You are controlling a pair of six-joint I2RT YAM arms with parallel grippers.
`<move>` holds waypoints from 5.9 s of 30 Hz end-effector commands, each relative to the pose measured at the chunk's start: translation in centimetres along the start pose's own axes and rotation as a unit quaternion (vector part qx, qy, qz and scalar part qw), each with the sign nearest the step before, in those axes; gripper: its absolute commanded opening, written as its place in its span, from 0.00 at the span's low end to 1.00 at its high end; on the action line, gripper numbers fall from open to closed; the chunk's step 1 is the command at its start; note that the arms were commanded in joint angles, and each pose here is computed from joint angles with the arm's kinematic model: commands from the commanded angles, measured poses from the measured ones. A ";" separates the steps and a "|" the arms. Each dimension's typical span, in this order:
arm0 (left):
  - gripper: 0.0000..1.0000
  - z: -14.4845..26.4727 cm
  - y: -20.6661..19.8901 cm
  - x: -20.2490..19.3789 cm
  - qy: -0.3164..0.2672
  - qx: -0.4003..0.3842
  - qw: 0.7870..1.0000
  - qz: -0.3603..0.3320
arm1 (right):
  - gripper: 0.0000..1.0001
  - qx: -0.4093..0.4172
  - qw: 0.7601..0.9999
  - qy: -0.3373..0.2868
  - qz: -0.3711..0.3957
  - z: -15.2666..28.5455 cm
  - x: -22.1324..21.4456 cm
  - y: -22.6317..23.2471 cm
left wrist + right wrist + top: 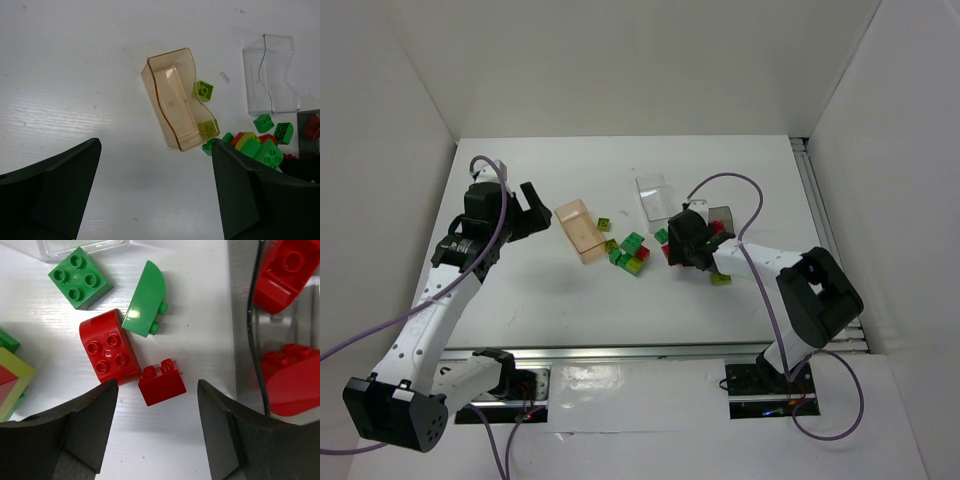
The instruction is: Sort the legos into containers by color
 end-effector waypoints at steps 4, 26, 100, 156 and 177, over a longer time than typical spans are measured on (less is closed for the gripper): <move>0.99 0.5 -0.2 0.1 -0.005 -0.006 1.000 0.010 | 0.60 0.010 1.000 -0.002 -0.005 -1.9 -0.1 -1.0; 0.99 0.4 -0.4 0.5 0.001 0.003 1.000 0.014 | 0.36 -0.081 0.991 -0.077 -0.072 2.2 6.4 -7.6; 0.99 -1.6 -1.3 -1.7 0.032 -0.069 0.997 -0.005 | 0.86 -0.044 0.983 -0.035 -0.176 7.7 -3.2 -8.2; 0.99 -0.1 -3.1 0.8 0.009 -0.079 0.997 -0.005 | 0.39 0.038 0.994 -0.095 -0.037 4.7 5.6 1.2; 1.00 0.2 -2.7 0.4 0.044 -0.051 0.998 -0.014 | 0.81 0.007 0.987 -0.150 -0.050 -1.9 16.3 0.9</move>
Point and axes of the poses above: each gripper's point midway between its finger pads, its own z axis back along the fingers, its own y axis along the line the jaws close on, x = y × z, the point moved 6 cm from there along z, back along the fingers, and after that the axes turned 12 degrees about z, right-handed, at the moved point
